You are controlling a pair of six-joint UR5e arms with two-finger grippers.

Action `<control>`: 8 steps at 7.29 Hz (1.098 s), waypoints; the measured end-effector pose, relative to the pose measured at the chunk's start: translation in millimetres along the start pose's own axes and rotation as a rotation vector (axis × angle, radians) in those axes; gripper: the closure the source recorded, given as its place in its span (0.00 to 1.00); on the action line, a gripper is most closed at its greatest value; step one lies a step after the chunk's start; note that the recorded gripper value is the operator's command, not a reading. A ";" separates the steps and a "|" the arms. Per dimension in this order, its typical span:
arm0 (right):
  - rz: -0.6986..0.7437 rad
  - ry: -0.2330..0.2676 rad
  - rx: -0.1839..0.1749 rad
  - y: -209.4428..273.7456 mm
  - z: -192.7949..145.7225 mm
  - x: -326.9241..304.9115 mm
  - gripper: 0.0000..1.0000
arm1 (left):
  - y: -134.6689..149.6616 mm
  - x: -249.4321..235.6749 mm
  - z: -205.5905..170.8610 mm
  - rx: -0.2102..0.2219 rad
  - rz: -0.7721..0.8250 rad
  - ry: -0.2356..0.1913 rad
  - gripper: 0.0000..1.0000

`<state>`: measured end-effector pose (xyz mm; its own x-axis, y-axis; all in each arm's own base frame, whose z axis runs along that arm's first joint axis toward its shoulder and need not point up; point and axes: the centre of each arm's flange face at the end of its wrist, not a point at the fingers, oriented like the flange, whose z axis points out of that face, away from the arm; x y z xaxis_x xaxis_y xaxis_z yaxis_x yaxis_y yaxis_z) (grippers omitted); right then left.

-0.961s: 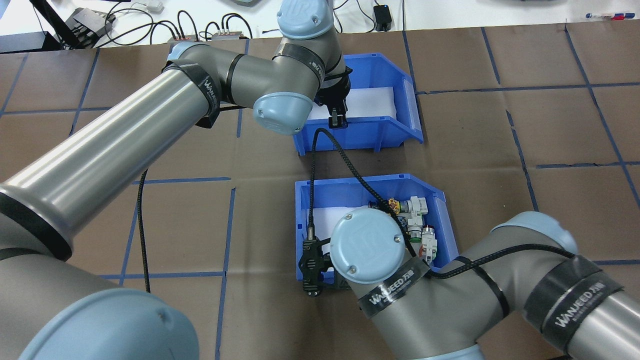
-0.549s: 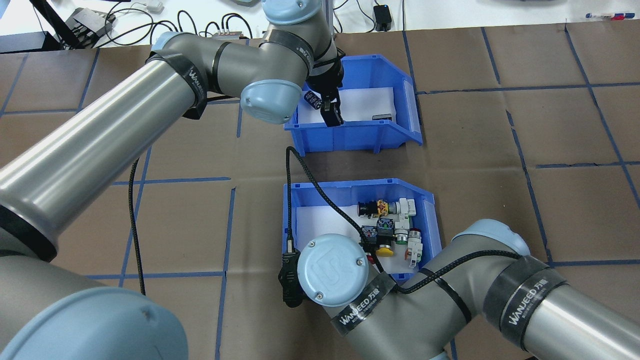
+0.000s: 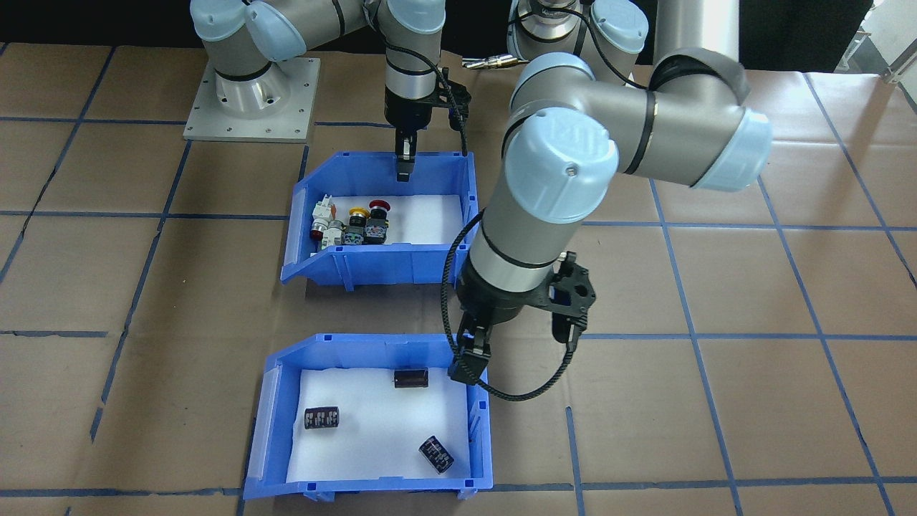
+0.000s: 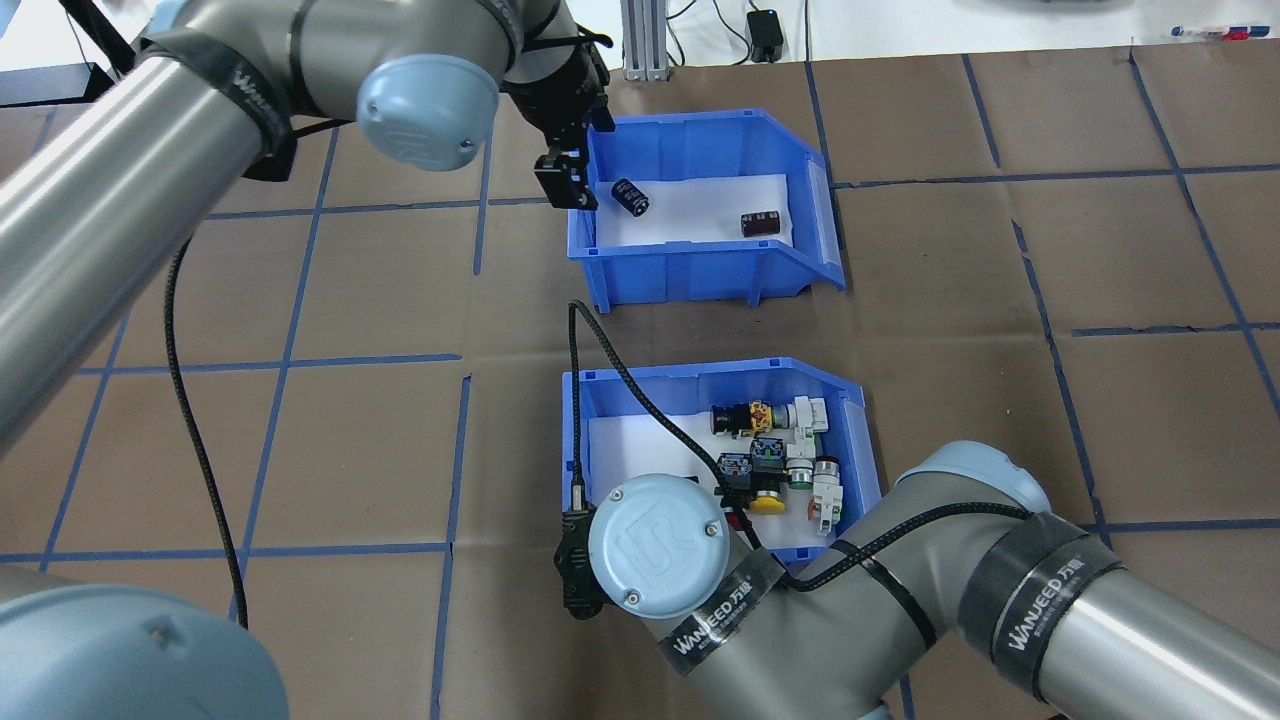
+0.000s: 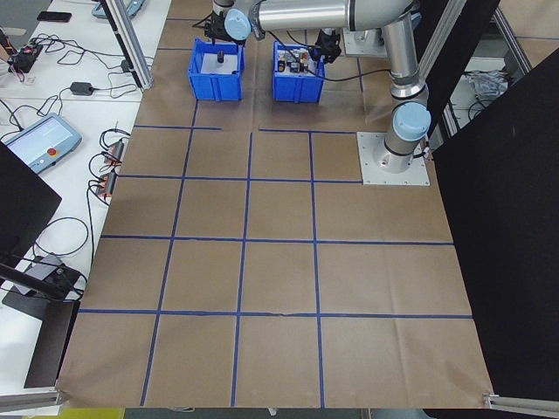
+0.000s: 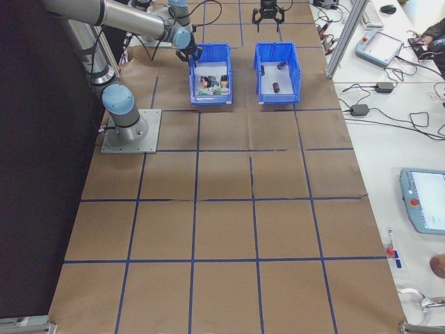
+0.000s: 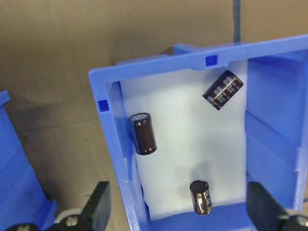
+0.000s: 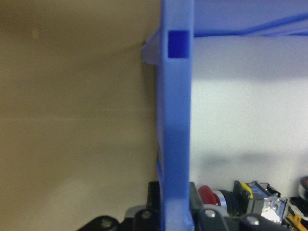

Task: Place battery box in front

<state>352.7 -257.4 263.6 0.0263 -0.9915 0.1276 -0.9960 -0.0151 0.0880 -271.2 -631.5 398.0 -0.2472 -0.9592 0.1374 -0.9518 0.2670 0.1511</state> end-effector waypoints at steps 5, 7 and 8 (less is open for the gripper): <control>0.117 0.018 0.010 46.0 -49.4 25.5 0.00 | -48.0 -68.0 -114.5 0.104 0.572 -0.118 0.00; 0.299 0.004 0.037 95.9 -73.7 63.2 0.00 | -57.3 -87.0 -137.9 0.086 0.953 -0.152 0.00; 0.400 -0.001 0.074 120.3 -85.4 84.0 0.00 | -66.1 -91.3 -140.5 0.072 1.112 -0.165 0.00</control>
<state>242.3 -331.4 369.2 -0.3643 -0.9213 0.1364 -0.9312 0.3623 -0.0401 -160.2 -548.5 513.0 -0.9806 -0.1939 0.0283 -0.1948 0.9803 -0.0325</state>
